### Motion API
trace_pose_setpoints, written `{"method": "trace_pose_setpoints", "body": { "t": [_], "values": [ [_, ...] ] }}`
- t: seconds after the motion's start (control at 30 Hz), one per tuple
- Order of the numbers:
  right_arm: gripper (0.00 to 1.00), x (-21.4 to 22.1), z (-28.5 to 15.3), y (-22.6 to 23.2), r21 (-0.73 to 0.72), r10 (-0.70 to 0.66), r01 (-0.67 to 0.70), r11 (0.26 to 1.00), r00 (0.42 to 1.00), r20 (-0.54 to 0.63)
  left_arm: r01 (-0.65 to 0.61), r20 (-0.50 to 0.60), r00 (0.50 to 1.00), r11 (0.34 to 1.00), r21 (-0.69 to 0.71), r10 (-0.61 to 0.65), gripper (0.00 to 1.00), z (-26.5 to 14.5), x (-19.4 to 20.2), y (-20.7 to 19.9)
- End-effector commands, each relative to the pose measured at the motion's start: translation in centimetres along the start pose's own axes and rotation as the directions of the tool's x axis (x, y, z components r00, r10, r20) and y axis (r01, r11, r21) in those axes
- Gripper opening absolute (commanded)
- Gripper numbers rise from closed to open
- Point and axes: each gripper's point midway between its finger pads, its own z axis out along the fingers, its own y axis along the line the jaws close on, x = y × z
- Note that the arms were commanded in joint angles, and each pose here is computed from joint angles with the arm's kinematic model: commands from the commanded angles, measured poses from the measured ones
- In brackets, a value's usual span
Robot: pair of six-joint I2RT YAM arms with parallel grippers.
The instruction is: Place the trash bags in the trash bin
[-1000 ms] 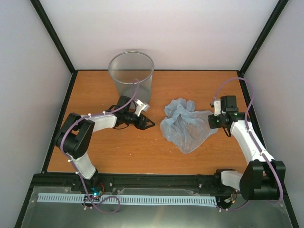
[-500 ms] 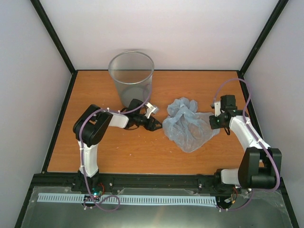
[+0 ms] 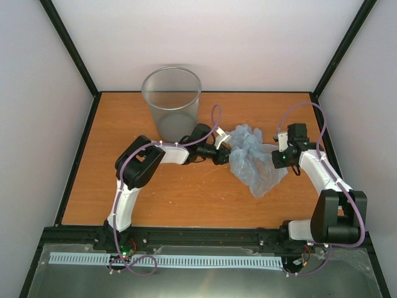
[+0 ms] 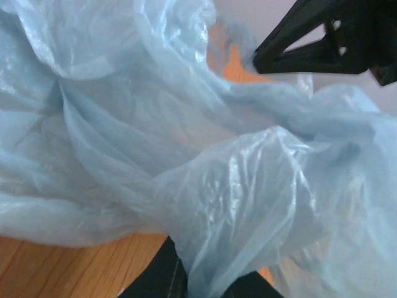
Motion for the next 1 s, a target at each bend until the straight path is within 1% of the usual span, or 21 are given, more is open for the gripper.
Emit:
{"method": "trace_pose_setpoints", "body": {
  "t": [0.0,0.1,0.17,0.27,0.37,0.5,0.57,0.63,0.7,0.73,0.8,0.87,0.9,0.97],
  "values": [
    [0.03,-2.8,-2.5,-0.3,0.001,0.022,-0.023,1.0,0.995,0.097,-0.1,0.048,0.994,0.994,0.039,0.098,0.01,-1.1,-4.3,-2.9],
    [0.03,-4.7,-4.2,-1.1,0.015,0.04,-0.043,0.999,0.985,0.166,-0.102,0.051,0.993,0.995,0.0,0.102,0.01,-4.0,-5.2,-3.2],
    [0.03,-5.7,-5.0,-1.7,0.019,0.071,-0.077,0.997,0.976,0.206,-0.071,0.019,0.997,0.995,-0.064,0.073,0.01,-5.9,-5.0,-2.6],
    [0.03,-6.5,-6.1,-2.7,0.043,0.092,-0.105,0.994,0.966,0.241,-0.064,-0.036,0.998,0.981,-0.181,0.058,0.01,-8.7,-4.5,-1.5],
    [0.03,-6.5,-6.8,-4.2,0.092,0.099,-0.126,0.988,0.963,0.252,-0.055,-0.119,0.993,0.943,-0.327,0.016,0.01,-11.7,-2.7,-0.3],
    [0.03,-6.5,-8.2,-7.5,0.129,0.174,-0.216,0.968,0.945,0.278,-0.074,-0.235,0.971,0.888,-0.454,-0.039,0.01,-14.8,0.5,0.1],
    [0.03,-6.6,-8.9,-8.0,0.123,0.191,-0.233,0.965,0.94,0.285,-0.088,-0.303,0.949,0.849,-0.521,-0.087,0.01,-16.7,2.3,0.1],
    [0.03,-6.5,-9.5,-8.0,0.123,0.19,-0.234,0.964,0.937,0.292,-0.105,-0.363,0.923,0.828,-0.551,-0.124,0.01,-18.4,4.2,0.0],
    [0.03,-6.4,-9.6,-6.9,0.081,0.168,-0.201,0.976,0.939,0.301,-0.088,-0.4,0.899,0.821,-0.565,-0.179,0.01,-19.5,5.5,0.1],
    [0.03,-6.3,-9.5,-6.0,0.036,0.157,-0.176,0.984,0.941,0.301,-0.08,-0.4,0.898,0.824,-0.561,-0.185,0.01,-19.7,5.4,0.0],
    [0.03,-6.2,-9.2,-4.2,-0.056,0.159,-0.149,0.987,0.942,0.294,-0.082,-0.368,0.918,0.834,-0.545,-0.15,0.01,-19.6,3.3,-0.6],
    [0.03,-6.7,-9.5,-2.5,-0.157,0.163,-0.119,0.98,0.937,0.308,-0.09,-0.326,0.94,0.849,-0.52,-0.099,0.01,-19.1,0.1,-1.1],
    [0.03,-7.3,-10.1,-2.2,-0.183,0.167,-0.112,0.977,0.931,0.324,-0.103,-0.31,0.949,0.863,-0.495,-0.064,0.01,-18.7,-1.7,-1.6],
    [0.03,-9.4,-11.6,-2.6,-0.189,0.181,-0.117,0.975,0.911,0.37,-0.136,-0.274,0.962,0.875,-0.465,0.004,0.01,-18.2,-5.5,-2.2]
  ]
}}
